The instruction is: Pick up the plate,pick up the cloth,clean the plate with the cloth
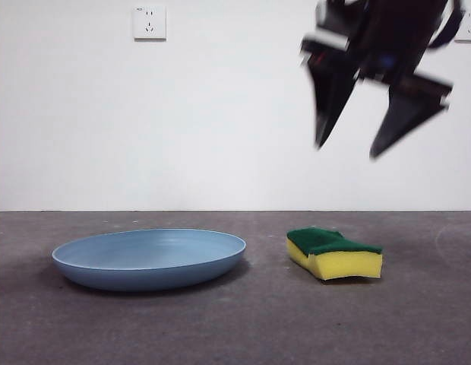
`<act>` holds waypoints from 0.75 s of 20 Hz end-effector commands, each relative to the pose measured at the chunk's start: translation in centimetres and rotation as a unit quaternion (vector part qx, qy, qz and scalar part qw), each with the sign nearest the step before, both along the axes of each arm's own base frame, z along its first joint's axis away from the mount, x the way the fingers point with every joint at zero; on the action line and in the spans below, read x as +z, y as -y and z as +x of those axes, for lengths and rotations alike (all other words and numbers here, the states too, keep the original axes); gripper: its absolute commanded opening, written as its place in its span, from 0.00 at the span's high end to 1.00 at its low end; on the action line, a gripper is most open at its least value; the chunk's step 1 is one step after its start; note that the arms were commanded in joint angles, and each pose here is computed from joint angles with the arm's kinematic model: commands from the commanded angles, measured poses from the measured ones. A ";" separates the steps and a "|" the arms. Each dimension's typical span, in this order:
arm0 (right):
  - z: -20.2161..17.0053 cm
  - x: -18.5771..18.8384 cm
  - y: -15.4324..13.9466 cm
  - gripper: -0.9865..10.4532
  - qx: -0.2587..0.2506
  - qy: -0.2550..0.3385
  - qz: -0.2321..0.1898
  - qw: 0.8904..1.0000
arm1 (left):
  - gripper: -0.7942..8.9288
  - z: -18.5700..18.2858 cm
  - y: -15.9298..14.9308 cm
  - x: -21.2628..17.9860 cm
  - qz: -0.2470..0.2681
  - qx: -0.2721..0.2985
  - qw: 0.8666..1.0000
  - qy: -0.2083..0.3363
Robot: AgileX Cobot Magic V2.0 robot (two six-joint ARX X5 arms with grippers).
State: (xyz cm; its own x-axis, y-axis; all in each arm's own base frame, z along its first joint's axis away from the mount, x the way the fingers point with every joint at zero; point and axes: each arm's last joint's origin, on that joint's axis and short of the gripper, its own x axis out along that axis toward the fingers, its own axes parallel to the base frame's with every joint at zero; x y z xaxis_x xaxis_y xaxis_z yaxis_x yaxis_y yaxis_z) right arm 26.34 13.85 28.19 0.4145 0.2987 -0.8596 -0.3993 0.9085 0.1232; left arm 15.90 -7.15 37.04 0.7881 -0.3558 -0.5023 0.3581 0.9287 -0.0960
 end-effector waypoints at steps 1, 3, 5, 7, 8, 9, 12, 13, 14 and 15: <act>-1.7 2.4 0.8 0.92 0.004 0.041 0.017 0.999 | 0.93 -0.2 0.0 -0.4 0.021 -0.012 1.000 -0.008; -3.3 4.5 1.6 0.92 0.006 0.078 0.035 0.996 | 0.93 -0.3 -0.1 -0.3 0.021 -0.013 1.000 -0.009; -5.0 6.4 2.5 0.92 0.007 0.117 0.049 0.992 | 0.93 -0.8 -0.3 -0.1 0.027 -0.018 0.999 0.001; -6.4 7.9 3.3 0.92 -0.008 0.165 0.041 0.985 | 0.93 -1.9 -0.8 0.3 0.022 -0.018 1.000 0.013; -7.3 8.6 3.6 0.92 -0.014 0.193 0.034 0.981 | 0.93 -2.7 -1.1 0.6 0.020 -0.014 0.999 0.026; -8.4 9.2 4.0 0.92 -0.020 0.224 0.035 0.974 | 0.93 -3.7 -1.6 0.8 0.020 0.001 0.999 0.047; -11.3 9.9 5.1 0.92 -0.020 0.287 0.068 0.955 | 0.93 -6.4 -3.3 0.5 0.020 0.057 0.993 0.106; -12.0 9.8 5.5 0.92 -0.028 0.301 0.068 0.951 | 0.93 -7.1 -3.7 0.2 0.014 0.067 0.990 0.124; -12.9 9.4 5.9 0.92 -0.032 0.318 0.075 0.944 | 0.93 -7.8 -4.0 -0.4 0.003 0.069 0.987 0.143; -13.5 9.0 6.1 0.92 -0.032 0.329 0.083 0.940 | 0.93 -8.2 -4.2 -1.1 -0.006 0.070 0.985 0.157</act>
State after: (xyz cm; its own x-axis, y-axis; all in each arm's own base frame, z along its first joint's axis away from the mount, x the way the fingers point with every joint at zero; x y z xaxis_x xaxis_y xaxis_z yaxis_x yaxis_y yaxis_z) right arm 12.66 7.63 37.60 0.8644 0.3700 -0.3404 -0.3871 0.9218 0.0191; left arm 7.42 -2.83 36.43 0.9495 -0.2371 -0.2054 0.2375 0.9711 -0.0231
